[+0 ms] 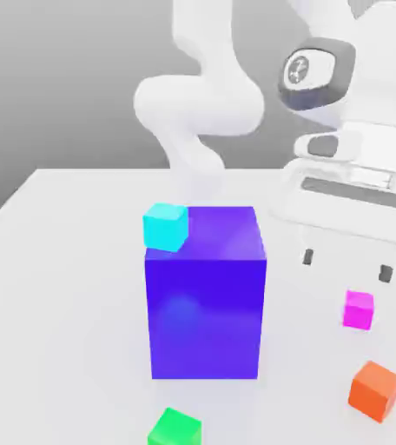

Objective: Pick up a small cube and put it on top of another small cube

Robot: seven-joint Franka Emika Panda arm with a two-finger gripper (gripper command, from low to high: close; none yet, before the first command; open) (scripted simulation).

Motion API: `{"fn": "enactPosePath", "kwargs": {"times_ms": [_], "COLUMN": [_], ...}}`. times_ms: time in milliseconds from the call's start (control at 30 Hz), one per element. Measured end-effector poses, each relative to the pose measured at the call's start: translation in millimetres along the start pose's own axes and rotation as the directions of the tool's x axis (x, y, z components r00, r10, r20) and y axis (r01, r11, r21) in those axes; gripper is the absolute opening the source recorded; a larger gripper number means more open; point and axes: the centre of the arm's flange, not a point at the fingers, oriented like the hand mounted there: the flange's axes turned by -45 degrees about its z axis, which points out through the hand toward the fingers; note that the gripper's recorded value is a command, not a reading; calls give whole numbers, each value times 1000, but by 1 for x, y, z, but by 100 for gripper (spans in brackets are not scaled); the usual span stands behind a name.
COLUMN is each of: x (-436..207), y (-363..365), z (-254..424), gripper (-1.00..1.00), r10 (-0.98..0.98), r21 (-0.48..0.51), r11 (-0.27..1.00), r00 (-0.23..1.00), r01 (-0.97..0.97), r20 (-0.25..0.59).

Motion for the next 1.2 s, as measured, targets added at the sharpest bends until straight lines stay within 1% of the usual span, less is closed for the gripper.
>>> {"fn": "enactPosePath", "kwargs": {"times_ms": [200, 400, 533, 867, 900, 1100, 1200], "x": [-95, -178, -187, -201, -204, -205, -201], "y": [-35, -49, -54, -57, -57, -56, -58], "z": [40, 50, 57, 103, 109, 112, 101], "gripper": [0, 0, 0, 0, -100, -100, -100], "r10": [6, 41, 49, 50, 49, 49, 50], "r21": [38, 85, 98, 93, 90, 91, 96], "r11": [999, 994, 992, 992, 993, 993, 992], "r00": [991, 959, 953, 952, 953, 953, 952], "r01": [-11, -68, -82, -82, -80, -79, -82], "r20": [135, 281, 300, 301, 299, 298, 301]}}
